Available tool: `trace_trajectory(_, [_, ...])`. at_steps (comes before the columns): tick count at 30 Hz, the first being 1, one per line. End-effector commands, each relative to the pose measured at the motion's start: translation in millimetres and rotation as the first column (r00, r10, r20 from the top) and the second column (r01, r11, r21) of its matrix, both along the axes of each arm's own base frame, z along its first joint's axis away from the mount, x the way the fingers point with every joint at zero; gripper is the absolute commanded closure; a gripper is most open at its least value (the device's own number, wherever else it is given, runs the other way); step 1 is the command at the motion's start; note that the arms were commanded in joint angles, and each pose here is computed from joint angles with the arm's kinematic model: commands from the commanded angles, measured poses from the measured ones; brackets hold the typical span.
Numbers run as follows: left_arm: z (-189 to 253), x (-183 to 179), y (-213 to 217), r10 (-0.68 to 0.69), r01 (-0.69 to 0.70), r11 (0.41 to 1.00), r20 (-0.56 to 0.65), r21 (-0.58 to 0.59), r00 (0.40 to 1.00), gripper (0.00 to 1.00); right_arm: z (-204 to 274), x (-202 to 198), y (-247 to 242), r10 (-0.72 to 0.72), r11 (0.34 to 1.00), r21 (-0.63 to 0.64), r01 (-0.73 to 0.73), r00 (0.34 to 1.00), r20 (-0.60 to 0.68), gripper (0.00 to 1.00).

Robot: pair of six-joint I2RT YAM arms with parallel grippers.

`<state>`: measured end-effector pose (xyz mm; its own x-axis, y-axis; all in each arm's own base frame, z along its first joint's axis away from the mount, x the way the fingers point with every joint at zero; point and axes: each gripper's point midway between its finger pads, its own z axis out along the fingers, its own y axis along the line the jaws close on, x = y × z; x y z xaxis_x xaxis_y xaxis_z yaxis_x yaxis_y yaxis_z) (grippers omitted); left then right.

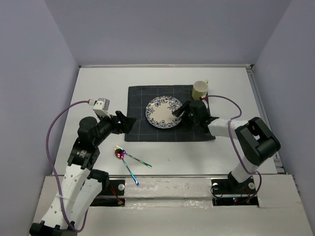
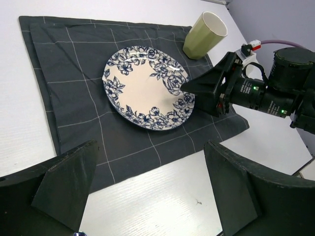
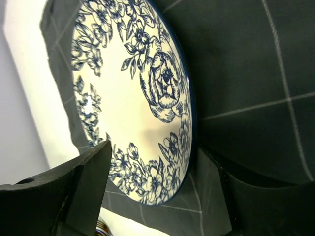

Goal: Set the dinner table for one person

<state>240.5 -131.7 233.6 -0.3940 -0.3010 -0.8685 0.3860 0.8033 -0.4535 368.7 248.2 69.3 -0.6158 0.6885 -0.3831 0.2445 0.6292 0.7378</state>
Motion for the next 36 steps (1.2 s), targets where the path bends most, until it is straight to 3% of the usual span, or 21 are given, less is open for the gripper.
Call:
trace_trajectory(1, [16.4,1.5,0.5,0.001,-0.001,1.0,0.055,-0.001,0.999,0.01,19.2,-1.1,-5.8,0.019,0.999,-0.039,-0.017,0.999,0.043,0.23])
trace_trajectory(7, [17.8,3.4,5.0,0.024,-0.024,1.0,0.059,-0.001,0.998,0.01,13.3,-20.3,-20.5,0.064,0.988,-0.139,-0.062,0.998,0.008,0.08])
trace_trajectory(15, [24.9,11.0,17.5,0.096,-0.098,0.995,0.069,0.018,0.993,0.01,34.8,-63.8,-18.9,0.177,0.958,-0.238,-0.158,0.982,0.06,0.09])
trace_trajectory(16, [25.6,11.2,17.9,0.1,-0.101,0.995,0.071,0.016,0.992,0.01,38.5,-69.6,-11.6,0.202,0.953,-0.243,-0.178,0.977,0.073,0.2])
trace_trajectory(18, [30.6,12.1,19.5,0.11,-0.112,0.994,0.087,0.013,0.99,0.01,49.3,-93.1,25.6,0.32,0.921,-0.27,-0.282,0.941,0.109,0.32])
trace_trajectory(21, [34.1,16.9,26.8,0.148,-0.152,0.988,0.097,0.04,0.984,0.01,55.3,-124.6,85.5,0.466,0.849,-0.343,-0.402,0.875,0.128,0.7])
trace_trajectory(24, [37.8,17.3,33.5,0.182,-0.188,0.981,0.114,0.045,0.977,0.01,49.1,-159.5,134.0,0.612,0.737,-0.436,-0.516,0.784,0.106,0.82])
trace_trajectory(26, [38.7,18.9,39.4,0.213,-0.22,0.974,0.115,0.052,0.97,0.01,43.0,-177.5,171.2,0.697,0.643,-0.509,-0.572,0.712,0.081,0.82])
trace_trajectory(27, [37.9,19.3,41.6,0.227,-0.234,0.971,0.111,0.055,0.968,0.01,58.2,-179.2,192.6,0.716,0.634,-0.514,-0.577,0.689,0.111,0.78])
trace_trajectory(30, [40.7,18.5,52.7,0.288,-0.295,0.954,0.117,0.051,0.951,0.01,31.9,-197.2,217.0,0.777,0.526,-0.594,-0.609,0.629,0.043,0.71])
trace_trajectory(36, [38.8,23.8,85.8,0.486,-0.489,0.872,0.069,0.026,0.871,0.01,15.4,-218.8,254.3,0.824,0.45,-0.607,-0.655,0.567,-0.001,0.59])
